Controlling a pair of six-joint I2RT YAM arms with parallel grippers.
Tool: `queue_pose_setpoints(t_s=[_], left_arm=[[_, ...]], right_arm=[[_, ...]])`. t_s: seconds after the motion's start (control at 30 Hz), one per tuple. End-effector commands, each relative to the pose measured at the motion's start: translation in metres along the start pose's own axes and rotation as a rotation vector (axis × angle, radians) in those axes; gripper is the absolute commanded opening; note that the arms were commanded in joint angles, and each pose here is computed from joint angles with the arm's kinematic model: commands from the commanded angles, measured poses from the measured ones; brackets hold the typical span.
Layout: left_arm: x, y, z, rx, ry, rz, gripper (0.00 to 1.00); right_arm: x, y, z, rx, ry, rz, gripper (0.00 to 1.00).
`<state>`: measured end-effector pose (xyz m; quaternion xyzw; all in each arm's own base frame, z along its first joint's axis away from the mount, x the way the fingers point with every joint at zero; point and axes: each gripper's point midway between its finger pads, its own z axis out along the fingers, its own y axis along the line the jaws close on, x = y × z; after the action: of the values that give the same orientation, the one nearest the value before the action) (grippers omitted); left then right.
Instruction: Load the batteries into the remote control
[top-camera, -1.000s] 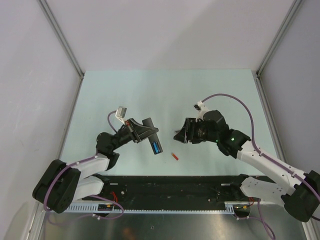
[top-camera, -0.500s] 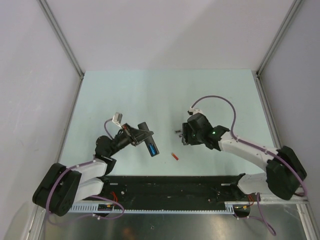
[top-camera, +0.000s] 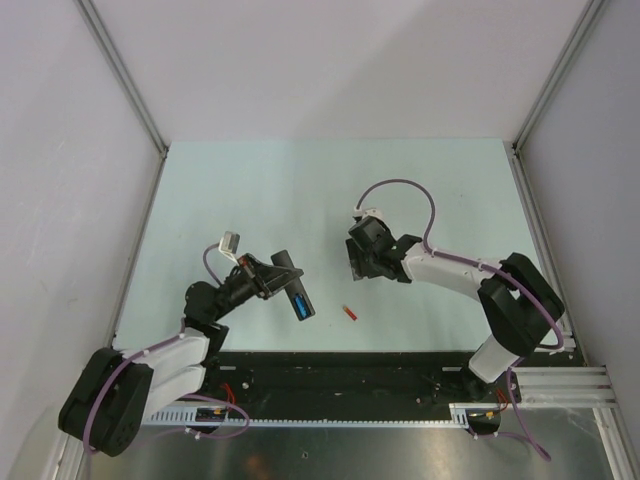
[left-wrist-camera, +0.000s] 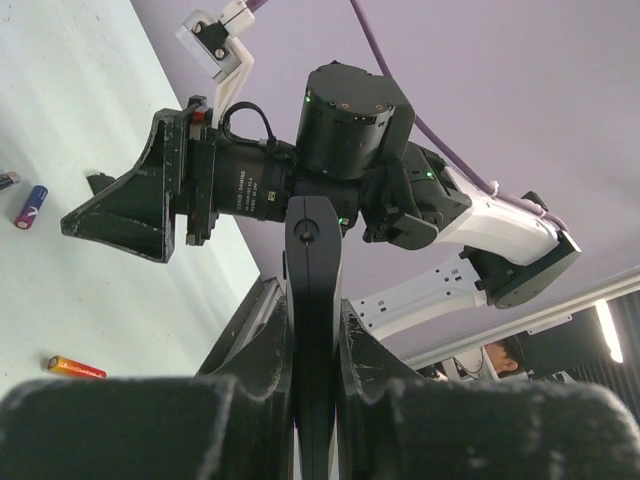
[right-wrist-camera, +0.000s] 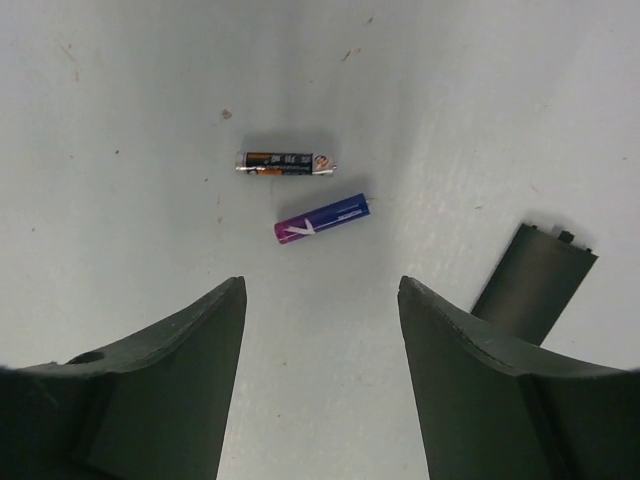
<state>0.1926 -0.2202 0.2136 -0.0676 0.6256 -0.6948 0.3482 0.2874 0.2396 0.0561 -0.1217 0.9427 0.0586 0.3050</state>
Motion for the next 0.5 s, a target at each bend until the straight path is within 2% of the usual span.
queue_pose_setpoints(t_s=[0.0,0.2,0.47], left_arm=[[0.0007,-0.0020,-0.0043,0.015,-0.006,0.023,0.00],[0.0013,-0.0012,-0.0027,0.012,0.006,0.024,0.00],[0.0020,0.0009,-0.0048,0.007,-0.001,0.022,0.00]], right_arm=[[-0.0199,-0.0097,0.0027,0.055,-0.051,-0.005,0.66],[-0.0150,-0.0130,0.0094,0.063,-0.026,-0.016,0.67],[-0.0150,-0.0104,0.0077,0.098,-0.039,0.257,0.63]])
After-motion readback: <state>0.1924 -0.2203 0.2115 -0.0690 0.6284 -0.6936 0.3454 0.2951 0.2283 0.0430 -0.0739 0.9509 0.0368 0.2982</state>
